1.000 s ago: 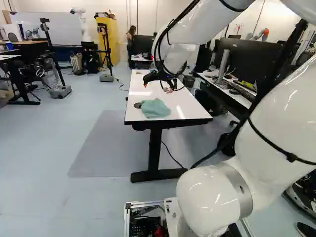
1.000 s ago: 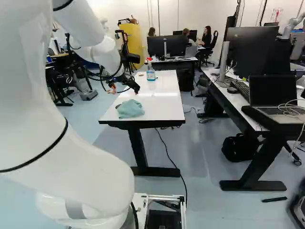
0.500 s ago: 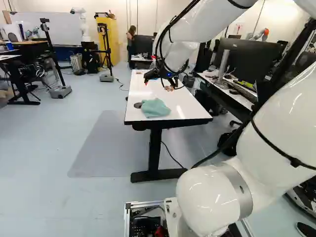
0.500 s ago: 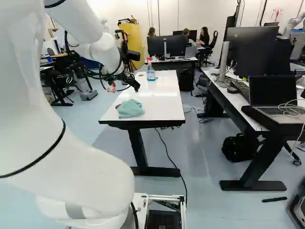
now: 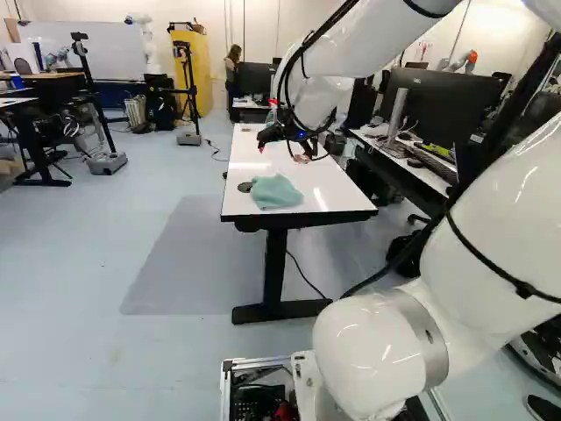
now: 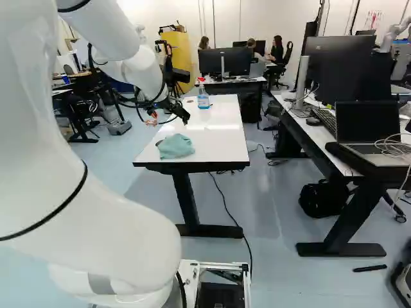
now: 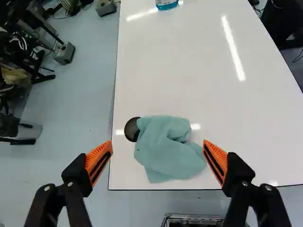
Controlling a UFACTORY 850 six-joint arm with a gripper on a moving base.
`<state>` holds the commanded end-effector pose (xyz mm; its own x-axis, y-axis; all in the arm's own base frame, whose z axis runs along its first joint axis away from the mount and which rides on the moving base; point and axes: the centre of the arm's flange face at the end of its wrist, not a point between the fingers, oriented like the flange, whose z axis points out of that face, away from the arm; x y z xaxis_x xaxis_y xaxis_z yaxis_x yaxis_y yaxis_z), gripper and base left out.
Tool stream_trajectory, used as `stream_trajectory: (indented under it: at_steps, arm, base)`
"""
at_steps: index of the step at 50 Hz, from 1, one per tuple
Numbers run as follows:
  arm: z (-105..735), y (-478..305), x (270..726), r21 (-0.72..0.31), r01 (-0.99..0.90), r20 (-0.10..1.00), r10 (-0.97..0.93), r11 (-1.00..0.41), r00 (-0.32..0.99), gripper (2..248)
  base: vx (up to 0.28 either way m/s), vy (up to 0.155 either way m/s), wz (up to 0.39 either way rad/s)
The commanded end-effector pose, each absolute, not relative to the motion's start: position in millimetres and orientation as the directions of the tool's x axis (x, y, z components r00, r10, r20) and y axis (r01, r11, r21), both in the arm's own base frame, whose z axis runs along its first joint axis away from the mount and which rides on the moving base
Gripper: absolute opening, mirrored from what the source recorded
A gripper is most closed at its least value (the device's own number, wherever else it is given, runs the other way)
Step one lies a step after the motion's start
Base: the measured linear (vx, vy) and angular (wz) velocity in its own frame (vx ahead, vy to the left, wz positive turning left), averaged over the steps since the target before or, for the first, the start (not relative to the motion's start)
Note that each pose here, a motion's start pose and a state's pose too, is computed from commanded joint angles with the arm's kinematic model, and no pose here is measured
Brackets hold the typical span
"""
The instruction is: Clean the table with the green towel
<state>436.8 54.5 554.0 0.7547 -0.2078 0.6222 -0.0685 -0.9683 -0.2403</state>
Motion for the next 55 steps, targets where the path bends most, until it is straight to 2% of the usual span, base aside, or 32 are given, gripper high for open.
stream_trajectory:
  at_steps: [55]
  arm:
    - [491.7,30.5,405.1,-0.151,-0.075,0.745,-0.163,-0.986,0.647,247]
  base:
    - [0.000,0.000,0.000]
